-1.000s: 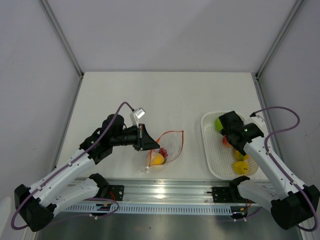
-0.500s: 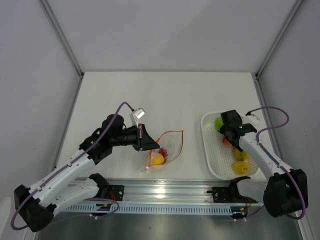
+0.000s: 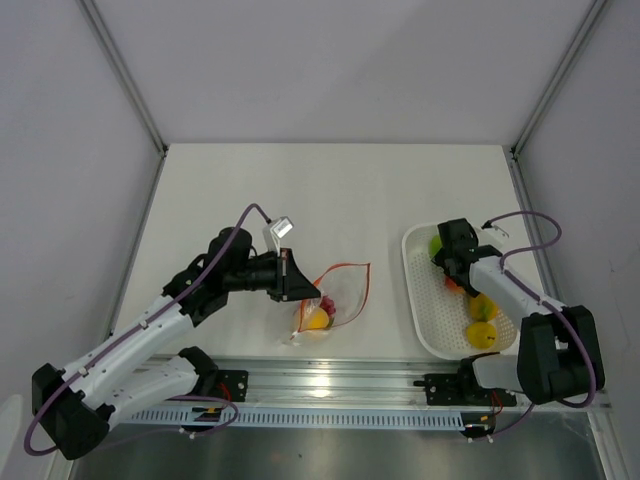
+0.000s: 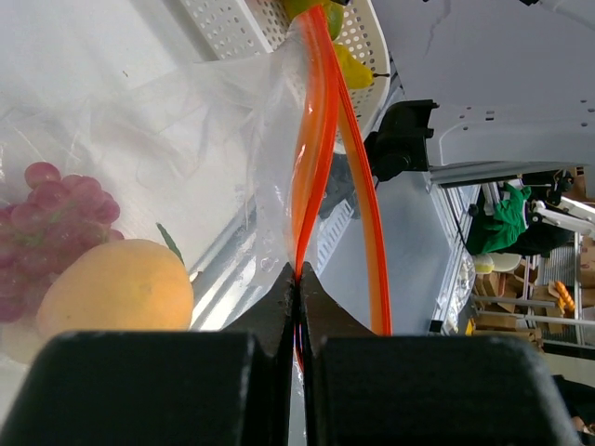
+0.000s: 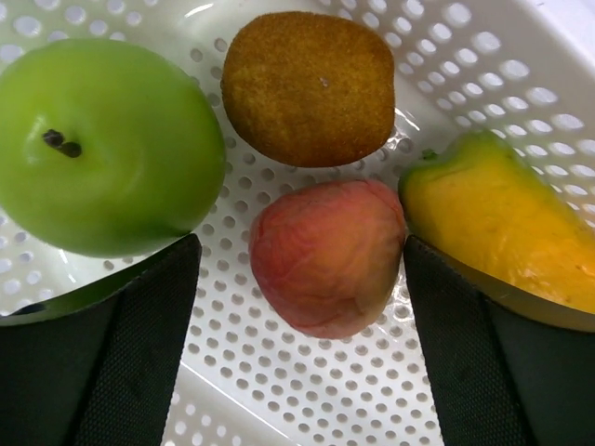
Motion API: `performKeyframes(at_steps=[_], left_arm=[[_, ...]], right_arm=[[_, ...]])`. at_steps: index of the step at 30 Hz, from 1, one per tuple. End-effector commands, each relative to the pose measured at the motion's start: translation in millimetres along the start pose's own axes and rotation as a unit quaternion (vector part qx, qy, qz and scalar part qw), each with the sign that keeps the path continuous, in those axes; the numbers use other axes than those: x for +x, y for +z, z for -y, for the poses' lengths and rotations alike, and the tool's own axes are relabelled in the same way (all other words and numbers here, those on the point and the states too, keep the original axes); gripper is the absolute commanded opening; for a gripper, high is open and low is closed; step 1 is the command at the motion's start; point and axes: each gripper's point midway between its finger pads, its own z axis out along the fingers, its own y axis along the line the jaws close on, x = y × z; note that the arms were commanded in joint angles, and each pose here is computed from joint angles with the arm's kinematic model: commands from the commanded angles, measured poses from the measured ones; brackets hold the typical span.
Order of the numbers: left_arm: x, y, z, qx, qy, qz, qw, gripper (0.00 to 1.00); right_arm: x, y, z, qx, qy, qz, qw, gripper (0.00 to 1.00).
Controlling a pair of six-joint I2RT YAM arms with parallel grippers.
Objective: Place the food in the zip-top bag and seal the zipper
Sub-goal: Pick up the fake fruit from the bin.
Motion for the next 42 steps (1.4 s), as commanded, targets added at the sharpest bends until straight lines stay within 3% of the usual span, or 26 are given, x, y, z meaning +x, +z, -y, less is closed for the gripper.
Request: performKeyframes(at_steps=[1, 11, 18, 22, 30, 32, 35, 40, 41, 42], left_arm=[[-7, 1, 9, 0.015, 0.019, 0.003, 1.0, 0.01], [-5, 1, 7, 0.015, 0.02, 0.002, 1.0, 0.01], [-2, -1, 7, 0.018, 0.018, 0.004, 1.0, 0.01], [-1, -2, 8, 0.021, 0.016, 0.005, 1.0, 0.01], [-3, -2, 12, 0.027, 0.017, 0.008, 0.999, 0.01], [-4, -2, 11, 0.025, 0.017, 0.008, 1.0, 0.01], [-4, -2, 12, 0.025, 0.017, 0.008, 1.0, 0.01], [-6, -2, 13, 0.026, 0.018, 0.009, 0.999, 0.01], [-5, -2, 12, 0.024, 0.017, 0.009, 1.0, 0.01], [-5, -2, 11, 0.025, 0.016, 0.008, 1.0, 0.01]], right_arm=[[0, 11, -7, -0.002, 0.004, 0.005, 1.0, 0.88], [22, 20, -5, -0.005, 0.0, -0.027, 1.0, 0.56], [22, 8, -2, -0.035, -0.005, -0.024, 0.999, 0.16], [17, -9, 0, -0.061, -0.005, -0.013, 0.998, 0.09], [7, -65, -18, -0.176, -0.008, -0.002, 0.984, 0.08], [-1, -88, -35, -0.235, -0.006, 0.005, 0.972, 0.09], [3, -133, -70, -0.355, -0.04, -0.014, 0.934, 0.11], [12, -241, -120, -0.539, -0.111, 0.015, 0.835, 0.13], [3, -247, -123, -0.544, -0.107, 0.03, 0.832, 0.14], [18, -270, -129, -0.573, -0.132, 0.027, 0.808, 0.14]])
